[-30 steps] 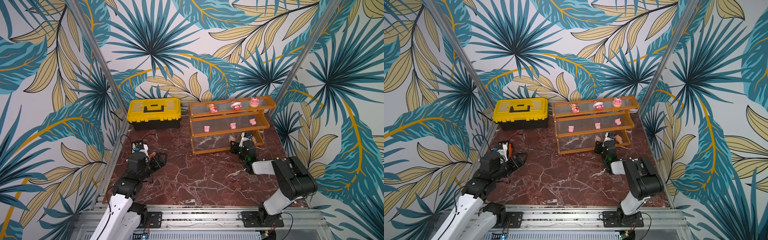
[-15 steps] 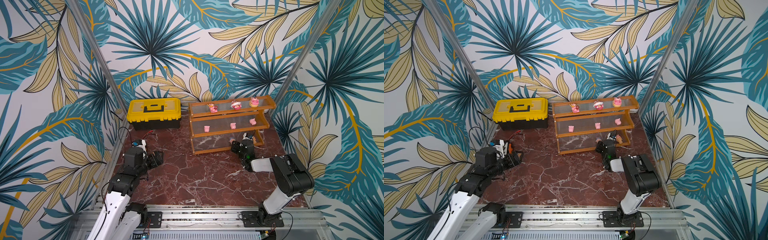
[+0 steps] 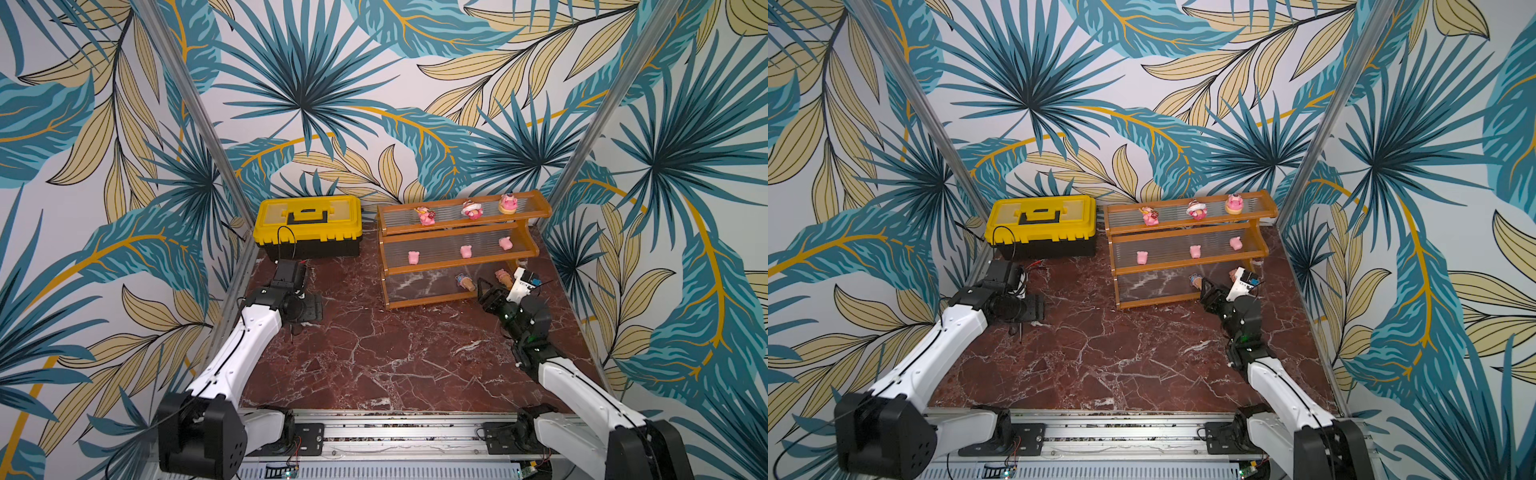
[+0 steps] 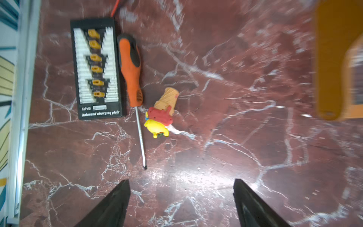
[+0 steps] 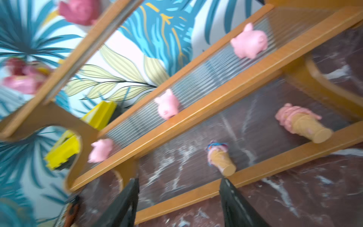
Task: Organize plastic toys on shelves
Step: Pick up the plastic toy at the center of the board.
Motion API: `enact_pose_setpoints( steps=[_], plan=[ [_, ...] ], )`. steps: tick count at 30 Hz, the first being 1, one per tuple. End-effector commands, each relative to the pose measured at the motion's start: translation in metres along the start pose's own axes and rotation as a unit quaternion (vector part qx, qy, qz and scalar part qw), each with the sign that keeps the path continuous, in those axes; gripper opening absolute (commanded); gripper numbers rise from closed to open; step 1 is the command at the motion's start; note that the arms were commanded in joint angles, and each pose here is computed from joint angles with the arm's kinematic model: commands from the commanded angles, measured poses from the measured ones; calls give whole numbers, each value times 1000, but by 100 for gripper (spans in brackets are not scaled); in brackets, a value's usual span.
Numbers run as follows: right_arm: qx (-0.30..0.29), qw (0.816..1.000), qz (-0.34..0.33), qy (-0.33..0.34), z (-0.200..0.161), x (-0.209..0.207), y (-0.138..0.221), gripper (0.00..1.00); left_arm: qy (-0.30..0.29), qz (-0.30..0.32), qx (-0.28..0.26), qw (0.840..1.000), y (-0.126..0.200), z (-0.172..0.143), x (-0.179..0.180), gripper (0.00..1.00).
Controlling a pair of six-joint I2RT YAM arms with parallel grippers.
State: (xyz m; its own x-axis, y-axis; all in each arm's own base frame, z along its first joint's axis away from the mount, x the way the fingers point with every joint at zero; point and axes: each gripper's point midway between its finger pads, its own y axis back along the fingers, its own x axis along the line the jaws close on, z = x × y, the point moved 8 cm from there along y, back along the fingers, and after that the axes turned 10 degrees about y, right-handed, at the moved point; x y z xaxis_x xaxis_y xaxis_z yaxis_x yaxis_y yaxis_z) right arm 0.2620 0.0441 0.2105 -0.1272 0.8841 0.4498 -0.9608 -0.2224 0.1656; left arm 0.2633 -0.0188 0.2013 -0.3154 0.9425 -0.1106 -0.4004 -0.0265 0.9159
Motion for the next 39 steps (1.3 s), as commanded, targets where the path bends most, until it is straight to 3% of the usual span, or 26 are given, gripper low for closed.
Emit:
enact_pose_setpoints(
  steps=[1,4,9,15,18,26,30,33,35,39],
  plan=[
    [109,989,84,-61,-39,10,18,63,1,18,16,1000,-11,21,6,79],
    [137,983,99,-70,-49,17,32,62,6,27,60,998,-33,34,7,72],
    [107,986,94,-81,-51,15,51,62,-91,63,120,987,-58,49,4,69],
    [90,986,98,-99,-46,17,54,62,-222,93,112,964,-76,52,-5,69],
    [89,985,104,-104,-42,20,53,62,-256,87,123,955,-84,54,-7,70],
    [79,985,104,-110,-39,20,53,62,-247,69,177,950,-109,46,-11,60],
    [73,985,108,-113,-36,22,53,62,-239,67,191,950,-115,44,-11,47],
    [68,985,112,-113,-32,24,54,62,-233,61,200,950,-118,41,-12,44],
    [65,985,115,-113,-30,25,54,62,-230,57,205,950,-119,38,-12,43],
    [65,984,134,-97,-22,32,55,62,-218,16,194,956,-103,40,-20,31]
  ],
)
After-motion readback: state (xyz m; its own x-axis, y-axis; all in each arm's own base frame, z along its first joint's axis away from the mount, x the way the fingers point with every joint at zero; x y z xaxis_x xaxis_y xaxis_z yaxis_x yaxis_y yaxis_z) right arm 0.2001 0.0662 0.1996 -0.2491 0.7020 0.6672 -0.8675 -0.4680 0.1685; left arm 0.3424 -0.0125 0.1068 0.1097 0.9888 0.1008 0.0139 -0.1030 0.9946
